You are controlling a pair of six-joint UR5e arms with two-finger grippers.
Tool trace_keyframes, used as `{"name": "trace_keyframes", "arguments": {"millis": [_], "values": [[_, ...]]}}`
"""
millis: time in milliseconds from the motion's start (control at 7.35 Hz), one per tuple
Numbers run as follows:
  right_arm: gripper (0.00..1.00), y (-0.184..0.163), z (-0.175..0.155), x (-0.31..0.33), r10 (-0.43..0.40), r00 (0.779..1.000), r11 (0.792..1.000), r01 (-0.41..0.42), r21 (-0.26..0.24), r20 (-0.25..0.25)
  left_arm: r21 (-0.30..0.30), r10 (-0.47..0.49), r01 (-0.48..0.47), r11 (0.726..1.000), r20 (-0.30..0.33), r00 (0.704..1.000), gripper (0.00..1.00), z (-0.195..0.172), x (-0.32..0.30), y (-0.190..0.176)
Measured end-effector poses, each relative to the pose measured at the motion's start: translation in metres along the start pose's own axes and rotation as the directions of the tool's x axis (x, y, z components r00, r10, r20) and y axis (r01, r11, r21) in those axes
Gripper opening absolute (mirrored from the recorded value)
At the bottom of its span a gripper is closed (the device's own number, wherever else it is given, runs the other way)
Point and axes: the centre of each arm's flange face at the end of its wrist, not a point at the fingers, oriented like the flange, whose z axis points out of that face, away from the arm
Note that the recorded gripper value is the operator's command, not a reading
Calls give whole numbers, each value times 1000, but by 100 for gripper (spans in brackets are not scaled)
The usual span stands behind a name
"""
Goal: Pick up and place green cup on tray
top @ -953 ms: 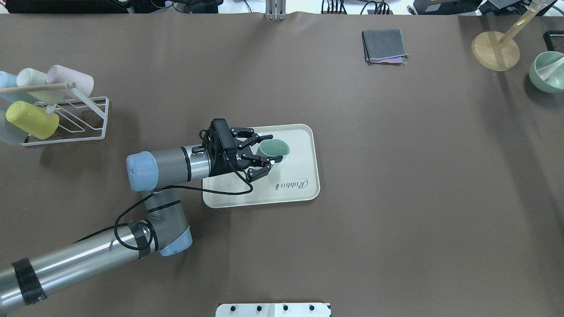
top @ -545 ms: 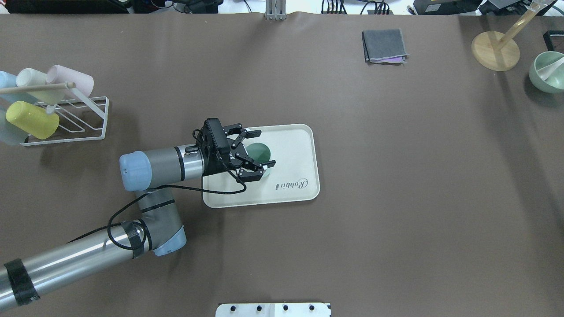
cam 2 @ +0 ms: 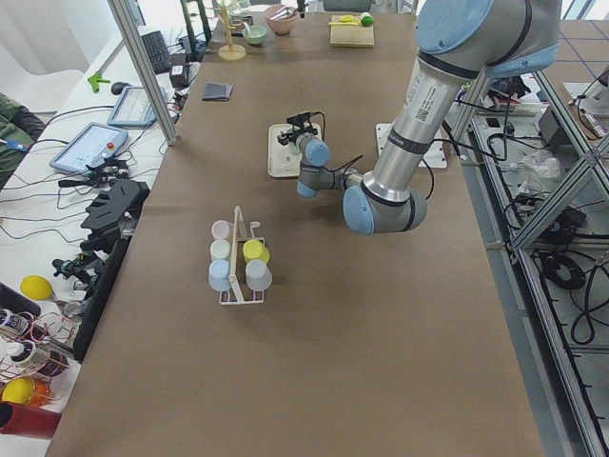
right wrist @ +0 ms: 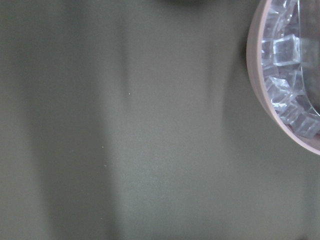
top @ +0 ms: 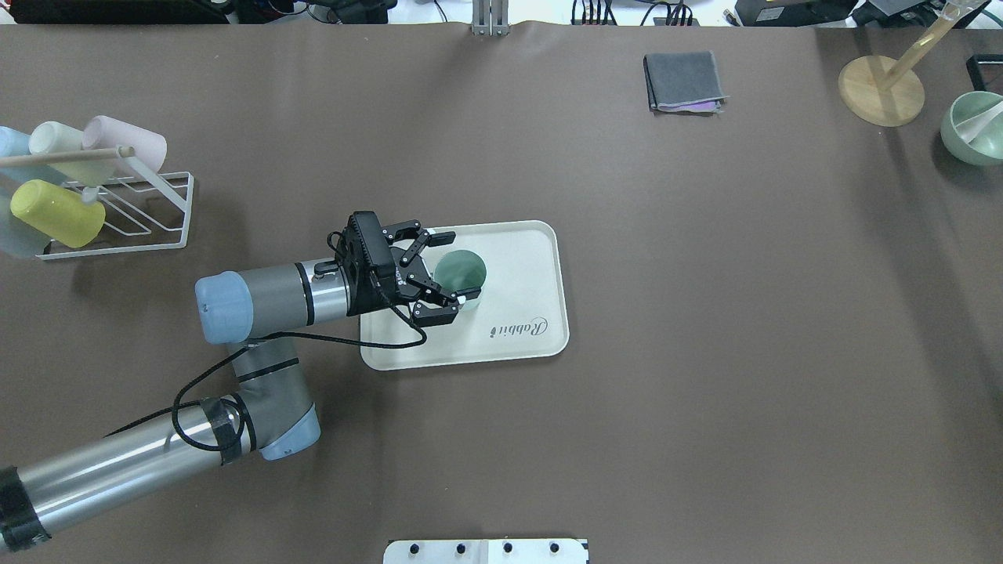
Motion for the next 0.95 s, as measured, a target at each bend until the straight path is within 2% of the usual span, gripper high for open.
{"name": "trace_keyframes", "arguments": {"millis": [136, 272, 408, 545, 817, 953], "values": [[100, 0, 0, 0, 0, 1000, 1000, 0, 0, 0, -23, -2, 3, 1000, 12, 1000, 99, 3, 8, -25], [100, 0, 0, 0, -1, 1000, 1000, 1, 1, 0, -78, -3, 6, 997, 45, 999, 99, 6, 14, -57], [100, 0, 0, -1, -2, 1000, 1000, 2, 1, 0, -161, 3, 15, 987, 108, 994, 99, 6, 9, -91], [100, 0, 0, -1, -3, 1000, 1000, 3, 1, 0, -264, 26, 26, 964, 190, 981, 99, 1, -4, -122], [100, 0, 0, -1, -3, 1000, 1000, 3, 1, 0, -463, 165, 6, 886, 327, 931, 99, -24, -36, -169], [100, 0, 0, -1, -3, 1000, 1000, 3, 1, 0, -558, 272, -18, 829, 375, 886, 99, -37, -49, -179]]}}
